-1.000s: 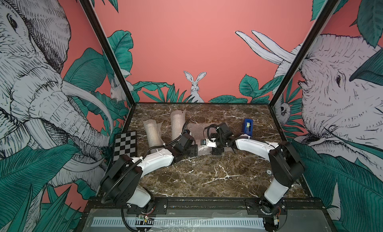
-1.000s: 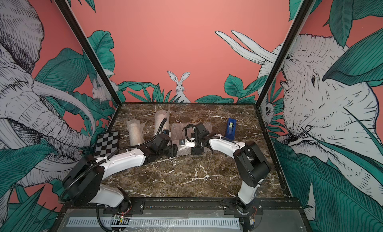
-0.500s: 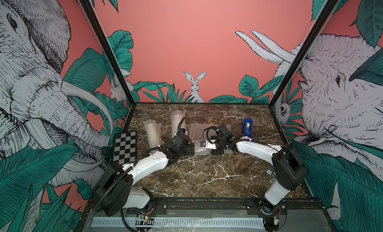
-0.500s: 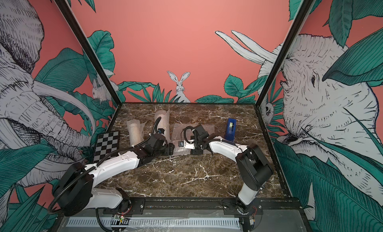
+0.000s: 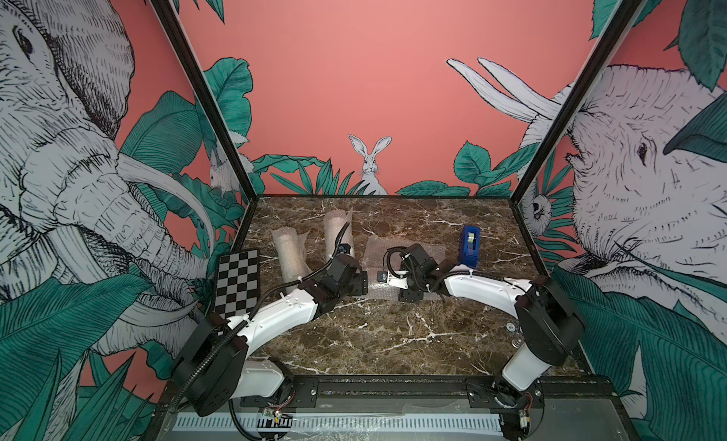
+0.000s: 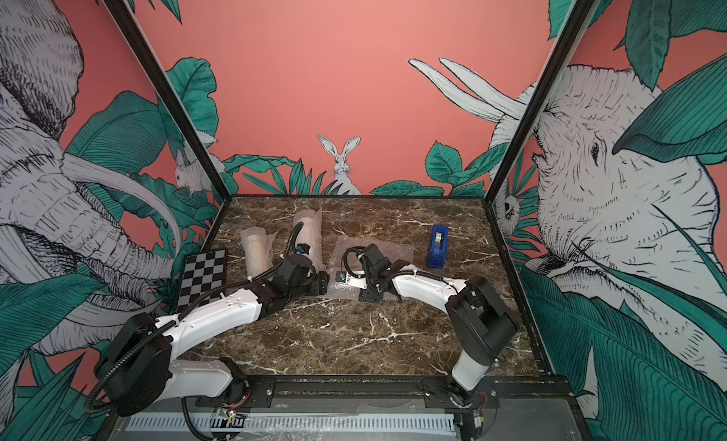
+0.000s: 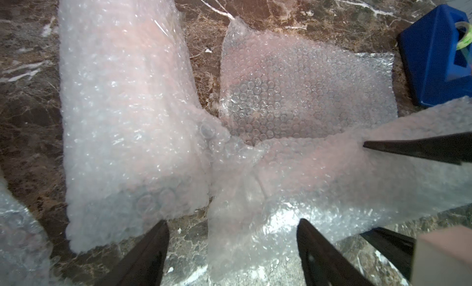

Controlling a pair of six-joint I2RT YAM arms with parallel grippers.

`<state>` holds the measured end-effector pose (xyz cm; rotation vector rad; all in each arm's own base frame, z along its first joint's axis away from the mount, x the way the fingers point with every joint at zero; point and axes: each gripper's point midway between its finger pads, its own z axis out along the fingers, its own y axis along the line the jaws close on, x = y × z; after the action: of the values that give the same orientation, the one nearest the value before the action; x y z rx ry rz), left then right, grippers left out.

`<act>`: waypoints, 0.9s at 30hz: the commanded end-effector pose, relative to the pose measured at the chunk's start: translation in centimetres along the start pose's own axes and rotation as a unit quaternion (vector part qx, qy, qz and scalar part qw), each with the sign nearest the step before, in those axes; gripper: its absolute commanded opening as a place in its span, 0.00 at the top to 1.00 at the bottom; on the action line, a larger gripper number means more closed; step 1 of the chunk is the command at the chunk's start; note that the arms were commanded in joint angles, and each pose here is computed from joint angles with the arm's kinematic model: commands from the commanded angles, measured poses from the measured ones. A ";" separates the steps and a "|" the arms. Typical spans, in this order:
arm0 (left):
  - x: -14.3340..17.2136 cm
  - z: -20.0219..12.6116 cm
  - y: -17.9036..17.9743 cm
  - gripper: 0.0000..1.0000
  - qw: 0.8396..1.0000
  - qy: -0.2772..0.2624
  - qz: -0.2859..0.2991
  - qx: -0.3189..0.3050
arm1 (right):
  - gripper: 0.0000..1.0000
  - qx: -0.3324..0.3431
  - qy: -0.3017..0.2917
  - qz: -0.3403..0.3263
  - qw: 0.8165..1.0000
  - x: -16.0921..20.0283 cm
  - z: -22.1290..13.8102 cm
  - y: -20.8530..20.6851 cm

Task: Wrap vases in bubble wrap
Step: Wrap the vase in bubble wrap.

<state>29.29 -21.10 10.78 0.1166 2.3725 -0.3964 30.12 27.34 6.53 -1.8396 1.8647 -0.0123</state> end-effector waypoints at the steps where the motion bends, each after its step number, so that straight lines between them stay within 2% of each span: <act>1: 0.1 -0.5 1.0 0.20 1.000 -0.008 -0.006 -0.015 | 0.20 -0.103 0.078 0.013 0.992 4.3 1.7 4.5; 5: 0.1 -0.7 1.1 0.20 1.000 -0.009 -0.006 -0.016 | 0.21 -0.126 0.089 0.013 0.988 4.8 2.0 5.1; 10: 0.1 -0.8 1.1 0.20 1.000 -0.011 -0.005 -0.017 | 0.17 -0.141 0.095 0.013 0.985 5.1 2.5 5.7; 14: -0.2 -1.0 1.0 0.20 1.000 -0.015 -0.006 -0.015 | 0.18 -0.153 0.102 0.014 0.983 5.4 3.1 5.6; 19: -0.1 -1.1 1.3 0.20 1.000 -0.013 -0.002 -0.021 | 0.24 -0.156 0.095 0.016 0.983 5.0 3.3 5.3; 21: -0.1 -1.1 1.3 0.20 1.000 -0.013 -0.002 -0.020 | 0.30 -0.160 0.093 0.019 0.983 4.7 2.9 5.2; 24: -0.1 -1.1 1.1 0.20 1.000 -0.010 -0.002 -0.016 | 0.38 -0.164 0.073 0.043 0.983 3.4 1.7 4.8; 27: -0.1 -1.0 0.6 0.20 1.000 -0.007 -0.005 -0.007 | 0.38 -0.155 0.048 0.071 0.984 2.3 0.5 5.0</act>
<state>28.87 -20.37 10.88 0.1106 2.3685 -0.3772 30.69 27.94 6.21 -1.8808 1.9463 0.1176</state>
